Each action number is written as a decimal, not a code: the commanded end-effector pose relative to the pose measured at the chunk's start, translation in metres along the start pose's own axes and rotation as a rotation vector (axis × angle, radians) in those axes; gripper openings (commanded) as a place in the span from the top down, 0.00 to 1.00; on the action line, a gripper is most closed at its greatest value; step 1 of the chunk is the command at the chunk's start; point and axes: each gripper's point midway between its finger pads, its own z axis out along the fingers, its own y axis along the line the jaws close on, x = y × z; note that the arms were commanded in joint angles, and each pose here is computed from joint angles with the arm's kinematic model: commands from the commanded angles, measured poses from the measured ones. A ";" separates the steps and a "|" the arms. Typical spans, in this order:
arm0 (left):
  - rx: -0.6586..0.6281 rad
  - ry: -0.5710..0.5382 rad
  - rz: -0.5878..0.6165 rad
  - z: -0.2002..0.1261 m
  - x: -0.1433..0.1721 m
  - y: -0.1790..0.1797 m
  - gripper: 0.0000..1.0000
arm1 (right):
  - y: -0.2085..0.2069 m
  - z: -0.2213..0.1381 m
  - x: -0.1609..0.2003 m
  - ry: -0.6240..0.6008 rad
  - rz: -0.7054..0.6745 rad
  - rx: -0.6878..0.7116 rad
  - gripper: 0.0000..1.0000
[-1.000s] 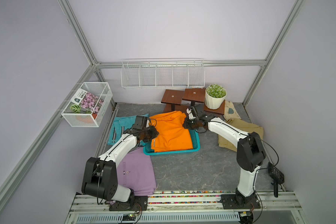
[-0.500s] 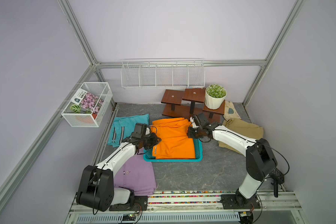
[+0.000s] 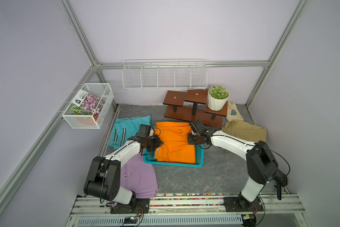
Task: Put the folded long pants in the basket
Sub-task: Place the long pant in the basket, then move the long pant to the center of the board, then move the basket to the center of the board.
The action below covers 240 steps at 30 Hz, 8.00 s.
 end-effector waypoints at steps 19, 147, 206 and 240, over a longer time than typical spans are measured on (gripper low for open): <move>-0.185 -0.189 -0.033 -0.036 -0.037 0.021 1.00 | -0.035 0.012 0.048 0.174 -0.063 0.144 0.94; -0.282 0.009 -0.048 0.041 -0.025 0.039 1.00 | -0.048 0.033 0.041 0.124 -0.097 0.319 0.68; -0.260 -0.668 -0.362 -0.209 0.022 0.098 0.00 | 0.243 -0.074 0.162 -0.158 -0.454 -0.446 0.10; -0.087 -0.733 -0.230 -0.266 0.042 0.053 0.00 | 0.244 0.061 0.179 0.057 -0.263 -0.405 1.00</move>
